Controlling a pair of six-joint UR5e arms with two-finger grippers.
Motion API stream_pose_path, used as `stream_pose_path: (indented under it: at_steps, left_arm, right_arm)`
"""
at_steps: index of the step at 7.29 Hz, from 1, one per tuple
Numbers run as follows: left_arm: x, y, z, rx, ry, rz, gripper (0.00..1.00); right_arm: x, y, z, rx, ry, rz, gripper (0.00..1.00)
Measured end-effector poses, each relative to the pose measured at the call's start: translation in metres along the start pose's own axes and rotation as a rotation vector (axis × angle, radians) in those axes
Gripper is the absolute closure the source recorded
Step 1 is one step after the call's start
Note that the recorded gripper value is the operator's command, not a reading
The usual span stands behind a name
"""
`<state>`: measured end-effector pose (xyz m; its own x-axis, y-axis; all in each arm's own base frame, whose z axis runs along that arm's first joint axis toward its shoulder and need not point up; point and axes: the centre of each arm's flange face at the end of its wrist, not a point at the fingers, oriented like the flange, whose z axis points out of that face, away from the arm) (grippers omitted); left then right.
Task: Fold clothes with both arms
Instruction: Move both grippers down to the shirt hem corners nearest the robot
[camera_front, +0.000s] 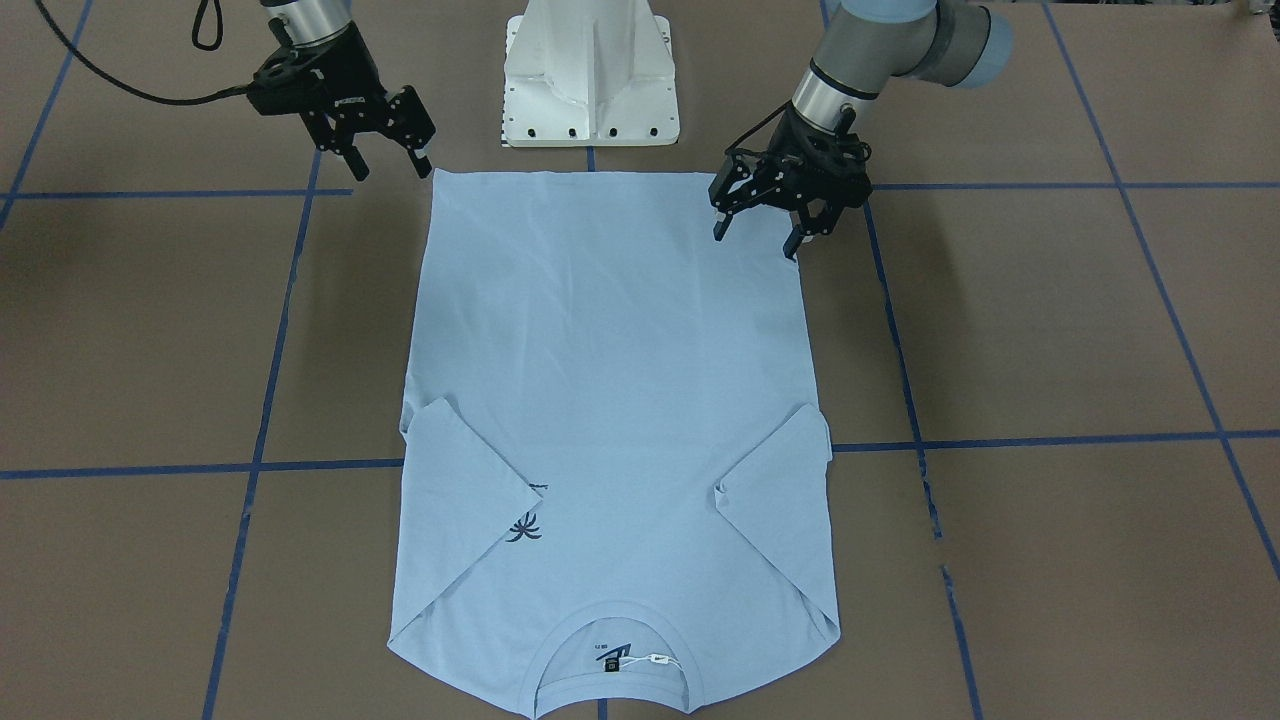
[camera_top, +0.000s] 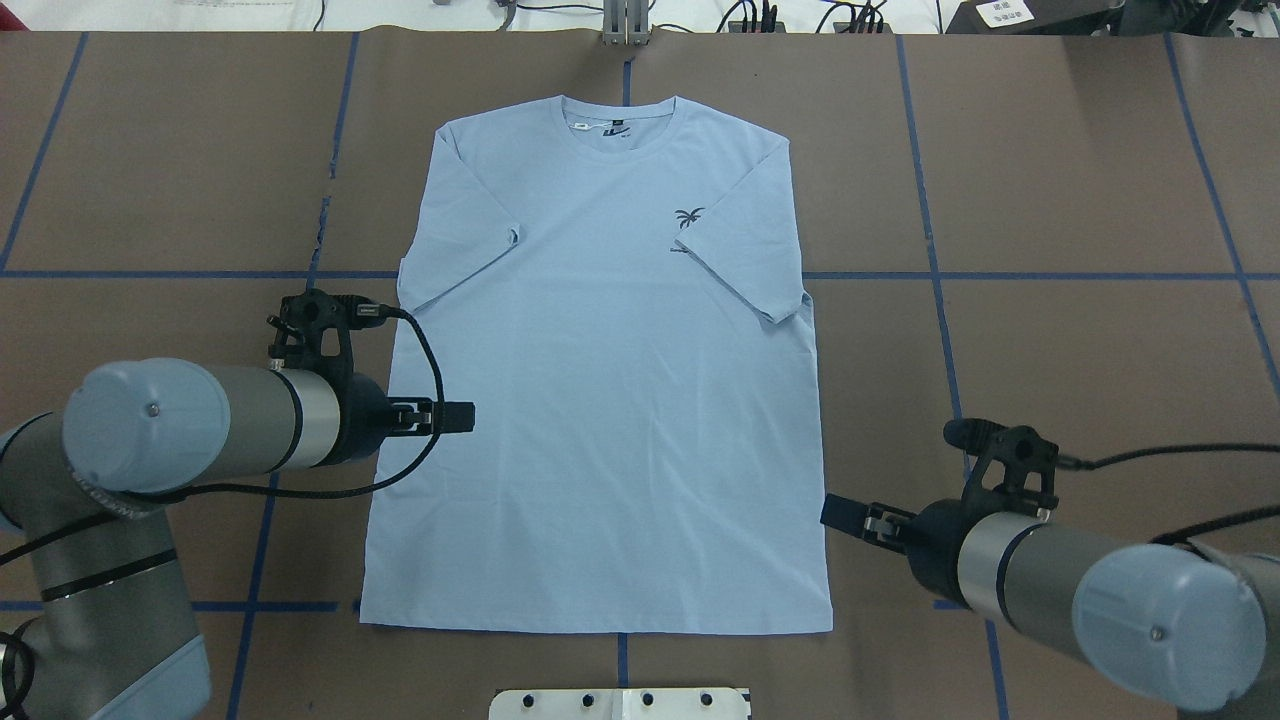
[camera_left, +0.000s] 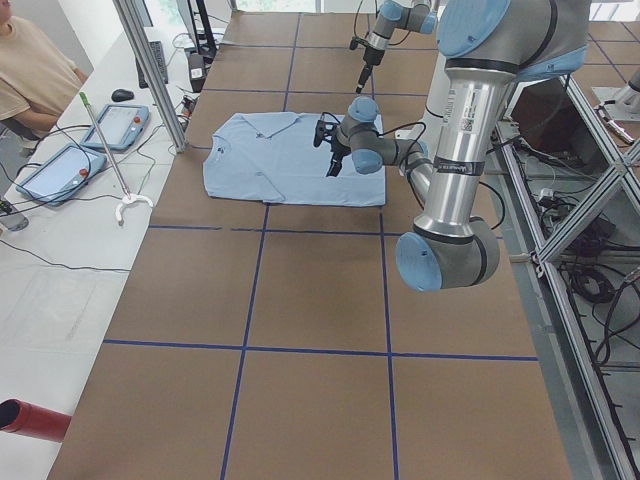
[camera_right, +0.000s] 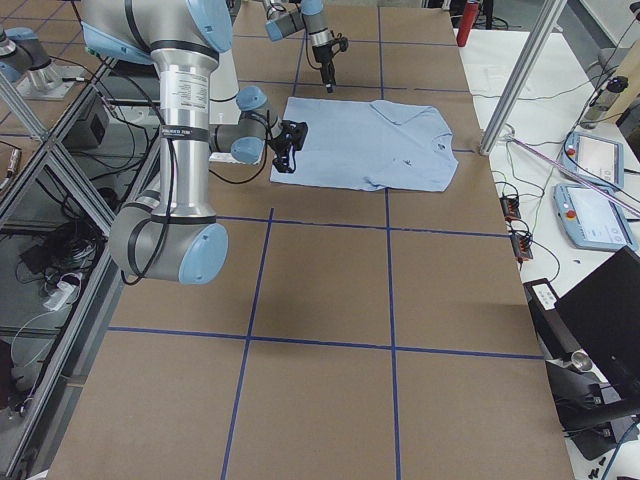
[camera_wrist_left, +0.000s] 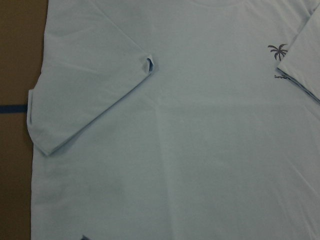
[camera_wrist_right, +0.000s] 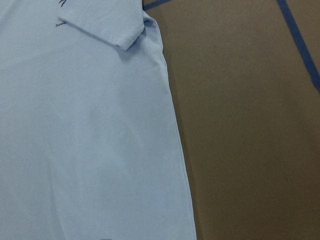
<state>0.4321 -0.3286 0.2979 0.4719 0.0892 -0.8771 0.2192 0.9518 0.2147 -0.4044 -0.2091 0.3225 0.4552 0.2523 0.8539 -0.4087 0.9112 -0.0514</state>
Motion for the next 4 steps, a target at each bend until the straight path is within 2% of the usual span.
stream_pose_path:
  at_steps: [1, 2, 4]
  left_arm:
    - [-0.010, 0.030, -0.002, -0.025, -0.018, -0.036, 0.11]
    - [-0.022, 0.061, -0.005, -0.054, -0.043, -0.081, 0.17]
    - [-0.039, 0.121, -0.001, -0.084, -0.102, -0.171, 0.21]
  right_arm:
    - [0.002, 0.027, 0.002, -0.005, 0.024, 0.051, 0.20]
    - [0.004, 0.046, 0.002, -0.005, 0.052, 0.077, 0.20]
    - [0.007, 0.064, 0.004, 0.007, 0.082, 0.084, 0.19]
